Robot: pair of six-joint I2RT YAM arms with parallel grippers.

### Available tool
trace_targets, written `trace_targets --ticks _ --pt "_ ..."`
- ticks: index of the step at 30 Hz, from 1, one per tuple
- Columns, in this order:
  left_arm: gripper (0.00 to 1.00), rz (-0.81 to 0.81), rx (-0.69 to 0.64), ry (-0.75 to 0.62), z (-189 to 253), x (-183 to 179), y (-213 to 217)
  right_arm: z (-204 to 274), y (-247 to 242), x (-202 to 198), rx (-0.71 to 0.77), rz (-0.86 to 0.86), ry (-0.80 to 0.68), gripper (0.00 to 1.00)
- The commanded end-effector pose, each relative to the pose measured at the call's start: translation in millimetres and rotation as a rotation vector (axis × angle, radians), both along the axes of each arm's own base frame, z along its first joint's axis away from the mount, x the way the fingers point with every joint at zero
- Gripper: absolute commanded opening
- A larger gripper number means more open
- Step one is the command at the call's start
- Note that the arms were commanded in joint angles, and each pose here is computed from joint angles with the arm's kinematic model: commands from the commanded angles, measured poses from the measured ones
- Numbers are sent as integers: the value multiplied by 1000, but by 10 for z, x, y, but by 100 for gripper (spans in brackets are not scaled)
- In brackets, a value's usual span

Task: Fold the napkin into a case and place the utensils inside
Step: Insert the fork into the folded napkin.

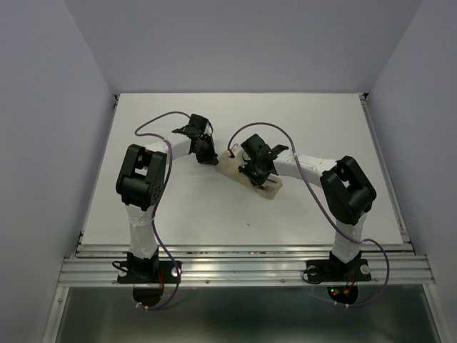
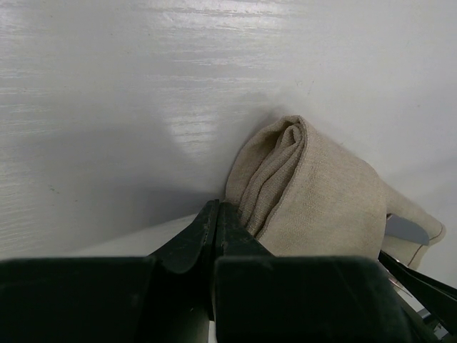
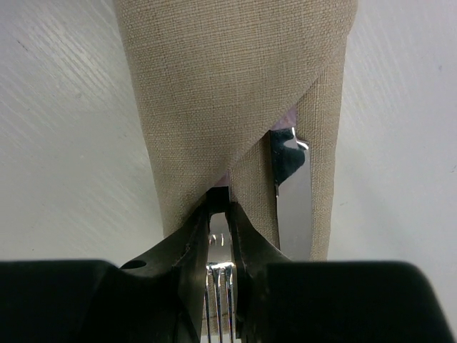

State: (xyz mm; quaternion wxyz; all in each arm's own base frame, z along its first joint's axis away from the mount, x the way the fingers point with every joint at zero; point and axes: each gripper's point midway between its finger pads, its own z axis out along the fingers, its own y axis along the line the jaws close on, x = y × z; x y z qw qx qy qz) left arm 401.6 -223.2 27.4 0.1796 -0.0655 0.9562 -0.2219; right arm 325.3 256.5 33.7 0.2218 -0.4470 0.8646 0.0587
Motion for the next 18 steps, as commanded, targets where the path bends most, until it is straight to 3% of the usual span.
trace_targets --ticks 1,6,13,18 --pt "9 -36 -29 -28 169 28 -124 158 231 141 53 32 -61 15" --pt "9 -38 -28 -25 163 17 -127 147 220 171 44 20 -70 19" --pt "9 -42 -29 -30 167 18 -129 339 106 245 29 -44 -145 52" --pt "9 -37 -31 -56 285 53 -127 692 -16 298 44 -114 -240 61"
